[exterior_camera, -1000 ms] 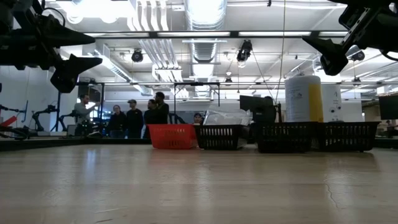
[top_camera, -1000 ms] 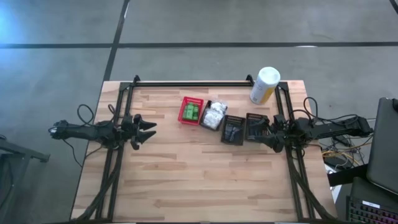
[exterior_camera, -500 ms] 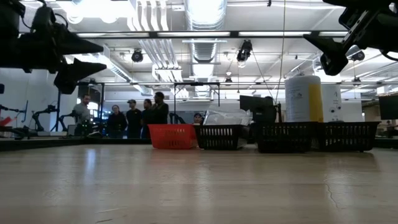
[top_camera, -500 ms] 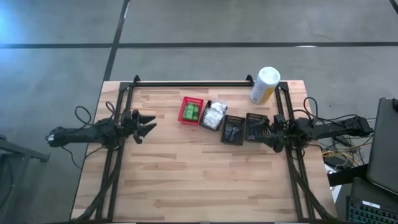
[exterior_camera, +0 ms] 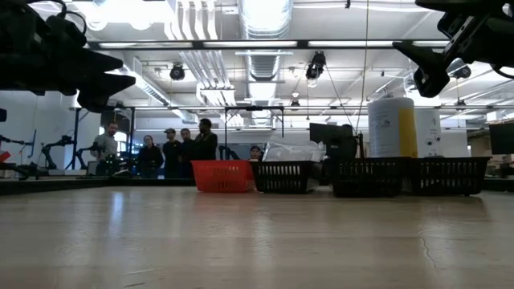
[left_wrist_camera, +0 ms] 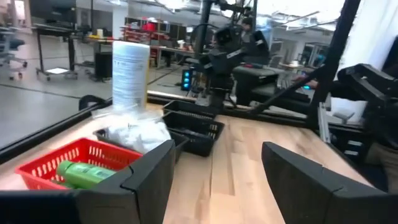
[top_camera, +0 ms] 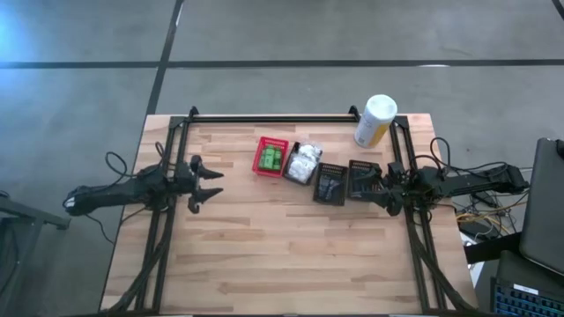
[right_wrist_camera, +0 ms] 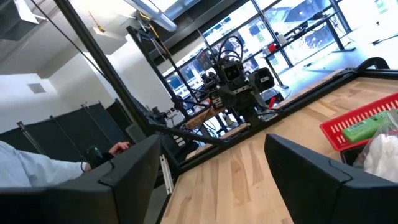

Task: Pick & Place Travel size toiletries
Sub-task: Return to Home Position

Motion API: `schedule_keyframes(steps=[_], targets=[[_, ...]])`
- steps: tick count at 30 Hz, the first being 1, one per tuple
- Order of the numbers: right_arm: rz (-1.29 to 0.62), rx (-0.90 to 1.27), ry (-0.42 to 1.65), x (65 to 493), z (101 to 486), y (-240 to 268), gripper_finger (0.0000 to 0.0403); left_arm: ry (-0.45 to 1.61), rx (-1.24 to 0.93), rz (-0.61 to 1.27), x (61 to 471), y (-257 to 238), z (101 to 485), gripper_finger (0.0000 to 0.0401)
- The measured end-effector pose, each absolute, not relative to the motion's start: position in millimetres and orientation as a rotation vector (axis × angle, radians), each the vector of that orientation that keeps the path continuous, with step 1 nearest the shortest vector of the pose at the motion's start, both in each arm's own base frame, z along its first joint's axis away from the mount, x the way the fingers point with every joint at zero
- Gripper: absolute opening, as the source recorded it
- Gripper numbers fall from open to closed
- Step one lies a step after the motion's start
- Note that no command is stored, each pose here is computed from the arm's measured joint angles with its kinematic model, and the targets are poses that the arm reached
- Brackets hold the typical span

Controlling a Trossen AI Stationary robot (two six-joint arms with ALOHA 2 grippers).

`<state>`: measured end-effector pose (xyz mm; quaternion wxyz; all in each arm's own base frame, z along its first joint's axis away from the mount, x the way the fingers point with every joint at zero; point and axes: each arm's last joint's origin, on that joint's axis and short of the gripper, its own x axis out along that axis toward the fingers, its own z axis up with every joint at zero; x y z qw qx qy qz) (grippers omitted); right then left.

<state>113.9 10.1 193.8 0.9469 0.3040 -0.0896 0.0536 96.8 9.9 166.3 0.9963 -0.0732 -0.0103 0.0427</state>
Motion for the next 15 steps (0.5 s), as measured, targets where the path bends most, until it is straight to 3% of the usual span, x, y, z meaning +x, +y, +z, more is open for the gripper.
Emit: schedule_keyframes(steps=[15], targets=[[0.109, 0.619, -0.182, 113.9, 193.8, 10.1, 0.0253, -0.035, -0.166, 0.07, 96.8, 9.5, 168.5, 0.0245]])
